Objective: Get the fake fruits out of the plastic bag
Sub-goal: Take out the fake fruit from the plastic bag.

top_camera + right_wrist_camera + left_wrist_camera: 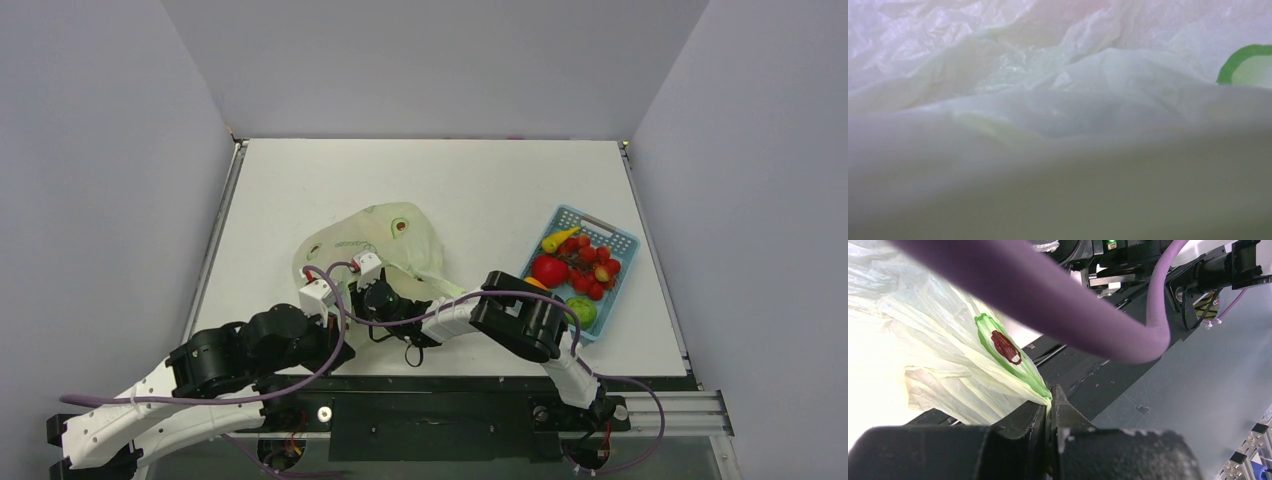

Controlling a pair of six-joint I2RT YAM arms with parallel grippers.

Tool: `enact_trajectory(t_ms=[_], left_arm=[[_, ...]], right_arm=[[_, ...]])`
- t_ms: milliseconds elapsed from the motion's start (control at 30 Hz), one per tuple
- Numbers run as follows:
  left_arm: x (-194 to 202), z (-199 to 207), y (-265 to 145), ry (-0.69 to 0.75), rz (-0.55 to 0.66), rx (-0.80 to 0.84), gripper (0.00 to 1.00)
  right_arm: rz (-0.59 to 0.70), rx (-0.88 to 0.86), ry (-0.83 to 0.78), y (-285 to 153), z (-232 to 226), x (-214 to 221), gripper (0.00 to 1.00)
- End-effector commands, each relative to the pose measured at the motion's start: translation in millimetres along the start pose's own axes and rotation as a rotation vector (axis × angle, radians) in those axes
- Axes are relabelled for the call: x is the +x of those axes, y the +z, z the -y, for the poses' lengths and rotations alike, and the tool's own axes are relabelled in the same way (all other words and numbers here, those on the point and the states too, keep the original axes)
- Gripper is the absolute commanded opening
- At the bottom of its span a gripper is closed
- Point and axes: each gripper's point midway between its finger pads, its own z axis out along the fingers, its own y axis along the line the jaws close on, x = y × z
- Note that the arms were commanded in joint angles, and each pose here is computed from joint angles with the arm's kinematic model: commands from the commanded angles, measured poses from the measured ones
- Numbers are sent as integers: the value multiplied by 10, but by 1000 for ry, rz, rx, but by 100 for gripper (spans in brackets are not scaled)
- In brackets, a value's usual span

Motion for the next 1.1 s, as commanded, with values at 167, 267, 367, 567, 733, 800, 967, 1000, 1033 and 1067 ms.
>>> enact_trajectory(t_ms=[167, 267, 367, 567, 733, 800, 967, 1000, 1033, 1067], left_arm=[[-62, 85, 0, 8, 23, 40, 0], [-66, 78, -13, 6, 29, 40, 0], [-67, 74, -20, 3, 33, 41, 0], [-99, 85, -34, 8, 37, 38, 0], [-174, 86, -33, 30, 49, 18, 0], [-231, 76, -45, 39, 66, 3, 0], [-307, 2, -40, 50, 116, -30, 0], [-309, -5, -38, 49, 122, -31, 0], [-310, -11, -39, 48, 128, -29, 0], [-309, -12, -40, 49, 131, -27, 0]], right_arm=[[185, -28, 19, 140, -215, -643, 81], [174, 17, 20, 229, -126, -596, 76], [168, 34, 28, 268, -102, -621, 71], [128, 2, 12, 260, -153, -540, 78], [93, -29, 6, 325, -206, -407, 79], [92, -13, 22, 338, -170, -405, 75], [91, -11, 89, 345, -65, -514, 51], [89, -5, 97, 326, -15, -512, 47], [98, -5, 114, 280, 5, -545, 40], [105, -3, 123, 260, 42, -576, 37]])
